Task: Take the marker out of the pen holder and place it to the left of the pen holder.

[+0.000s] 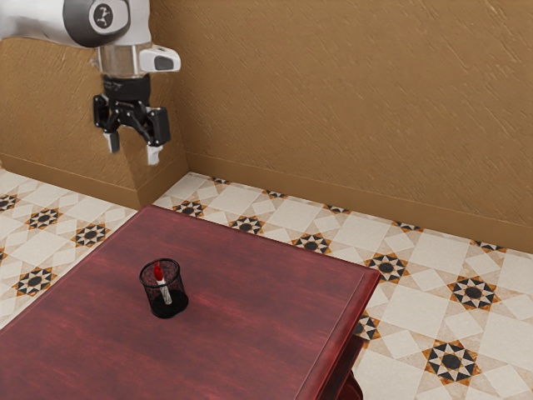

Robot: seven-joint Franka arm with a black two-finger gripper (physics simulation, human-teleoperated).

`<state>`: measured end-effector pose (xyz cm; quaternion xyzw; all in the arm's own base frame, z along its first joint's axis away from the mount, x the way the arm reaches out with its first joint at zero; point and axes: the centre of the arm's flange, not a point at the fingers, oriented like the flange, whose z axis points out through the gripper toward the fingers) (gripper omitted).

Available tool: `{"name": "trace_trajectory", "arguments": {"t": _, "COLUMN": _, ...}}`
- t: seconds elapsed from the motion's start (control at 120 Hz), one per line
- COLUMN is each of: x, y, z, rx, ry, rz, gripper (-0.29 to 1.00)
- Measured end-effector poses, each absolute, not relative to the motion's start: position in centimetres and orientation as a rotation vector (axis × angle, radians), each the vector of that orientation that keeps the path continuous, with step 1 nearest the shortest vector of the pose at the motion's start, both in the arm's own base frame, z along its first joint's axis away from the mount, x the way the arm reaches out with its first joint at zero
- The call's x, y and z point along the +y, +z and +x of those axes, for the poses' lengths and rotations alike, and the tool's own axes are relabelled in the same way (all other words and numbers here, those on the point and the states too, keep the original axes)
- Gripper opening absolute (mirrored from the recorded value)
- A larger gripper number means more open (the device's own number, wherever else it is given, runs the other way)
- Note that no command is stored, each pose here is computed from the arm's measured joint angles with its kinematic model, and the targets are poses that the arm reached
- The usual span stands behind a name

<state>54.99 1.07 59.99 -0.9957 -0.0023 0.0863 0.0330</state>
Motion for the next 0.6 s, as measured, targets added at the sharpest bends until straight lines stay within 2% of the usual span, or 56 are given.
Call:
{"name": "trace_trajectory", "arguments": {"t": 0.258, "x": 1.7, "y": 61.3, "z": 55.1, "rx": -0.021, "ry": 0.15, "rz": -3.07, "gripper": 0.7}}
{"name": "trace_trajectory", "arguments": {"t": 0.325, "x": 1.6, "y": 62.6, "z": 51.9, "rx": -0.02, "ry": 0.114, "rz": -3.074, "gripper": 0.7}}
{"name": "trace_trajectory", "arguments": {"t": 0.475, "x": -1.4, "y": 60.6, "z": 45.2, "rx": 0.084, "ry": 0.123, "rz": -3.022, "gripper": 0.7}}
{"name": "trace_trajectory", "arguments": {"t": 0.6, "x": -3.8, "y": 55.0, "z": 42.7, "rx": 0.176, "ry": 0.14, "rz": -2.982, "gripper": 0.7}}
